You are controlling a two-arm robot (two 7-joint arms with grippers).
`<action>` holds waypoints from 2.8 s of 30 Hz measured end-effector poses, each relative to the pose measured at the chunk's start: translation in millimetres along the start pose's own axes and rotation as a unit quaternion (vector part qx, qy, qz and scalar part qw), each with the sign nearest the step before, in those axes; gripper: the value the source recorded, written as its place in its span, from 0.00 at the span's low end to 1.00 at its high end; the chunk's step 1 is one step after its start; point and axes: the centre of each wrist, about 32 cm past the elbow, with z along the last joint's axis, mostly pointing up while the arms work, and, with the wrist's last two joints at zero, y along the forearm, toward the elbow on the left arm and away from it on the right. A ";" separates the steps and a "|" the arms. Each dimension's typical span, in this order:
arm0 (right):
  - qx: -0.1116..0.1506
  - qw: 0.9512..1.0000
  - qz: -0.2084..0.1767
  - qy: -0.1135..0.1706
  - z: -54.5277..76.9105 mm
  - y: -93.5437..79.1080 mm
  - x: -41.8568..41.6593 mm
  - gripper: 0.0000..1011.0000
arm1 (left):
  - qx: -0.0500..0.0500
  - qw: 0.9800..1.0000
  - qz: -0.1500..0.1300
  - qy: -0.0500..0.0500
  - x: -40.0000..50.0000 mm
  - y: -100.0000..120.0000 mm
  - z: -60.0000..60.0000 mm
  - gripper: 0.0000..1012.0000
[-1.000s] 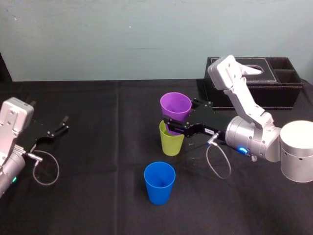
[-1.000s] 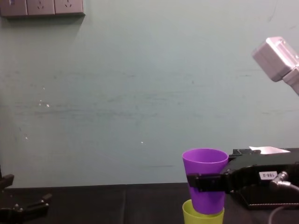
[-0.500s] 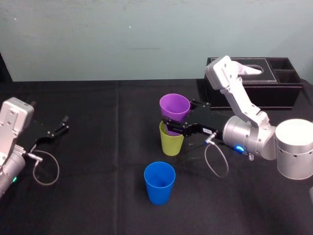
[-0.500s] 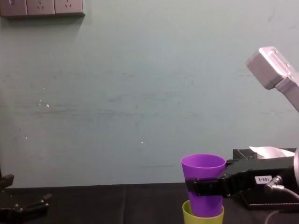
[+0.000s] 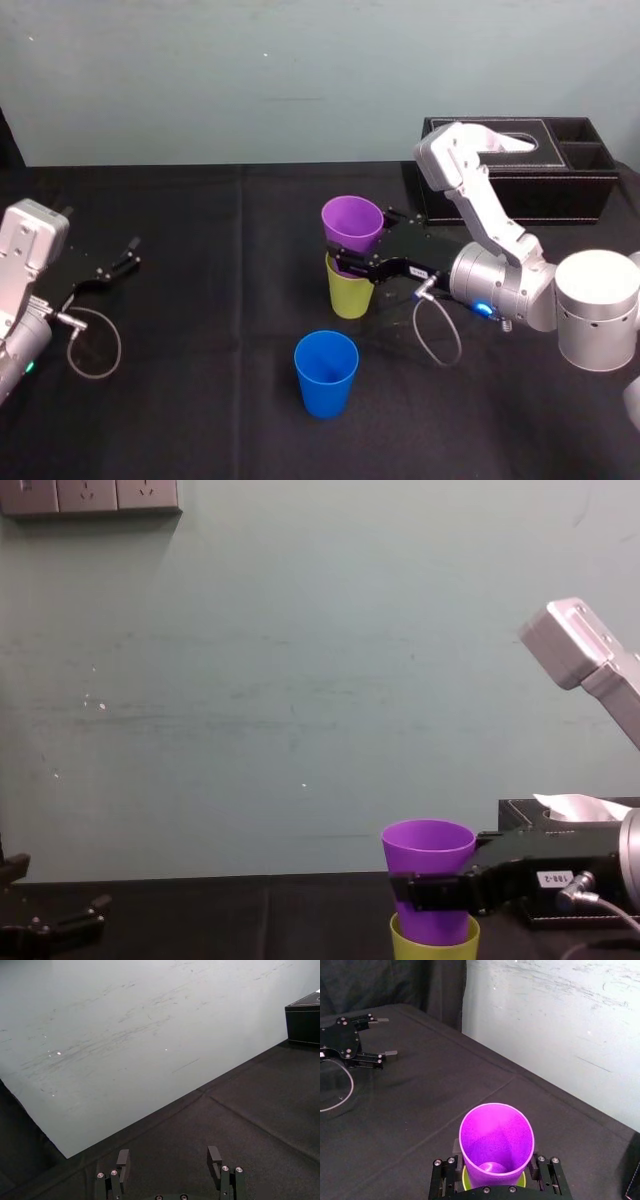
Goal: Stack the three plastic cups sequentially using one hand.
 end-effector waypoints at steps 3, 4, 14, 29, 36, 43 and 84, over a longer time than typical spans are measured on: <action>0.001 1.000 0.001 0.000 -0.8 0.1 -0.1 0.73 | 0.000 1.000 0.000 0.000 0.0 0.0 0.0 1.00; 0.001 1.000 0.001 0.000 -0.8 0.1 -0.1 0.73 | 0.000 1.000 0.000 0.000 0.0 0.0 0.0 1.00; 0.000 1.000 0.000 0.000 0.1 -0.4 -0.1 0.81 | 0.000 1.000 0.000 0.000 0.0 0.0 0.0 1.00; -0.001 1.000 -0.001 0.001 0.8 -0.9 0.1 0.99 | 0.000 1.000 0.000 0.000 0.0 0.0 0.0 1.00; 0.003 1.000 -0.001 0.000 0.5 -4.1 -0.8 0.99 | 0.000 1.000 0.000 0.000 0.0 0.0 0.0 1.00; 0.030 0.999 0.013 0.002 -4.1 -32.8 -0.4 0.99 | 0.000 1.000 0.000 0.000 0.0 0.0 0.0 1.00; -0.010 0.993 0.119 0.002 -80.6 -100.5 -22.7 0.99 | 0.000 1.000 0.000 0.000 0.0 0.0 0.0 1.00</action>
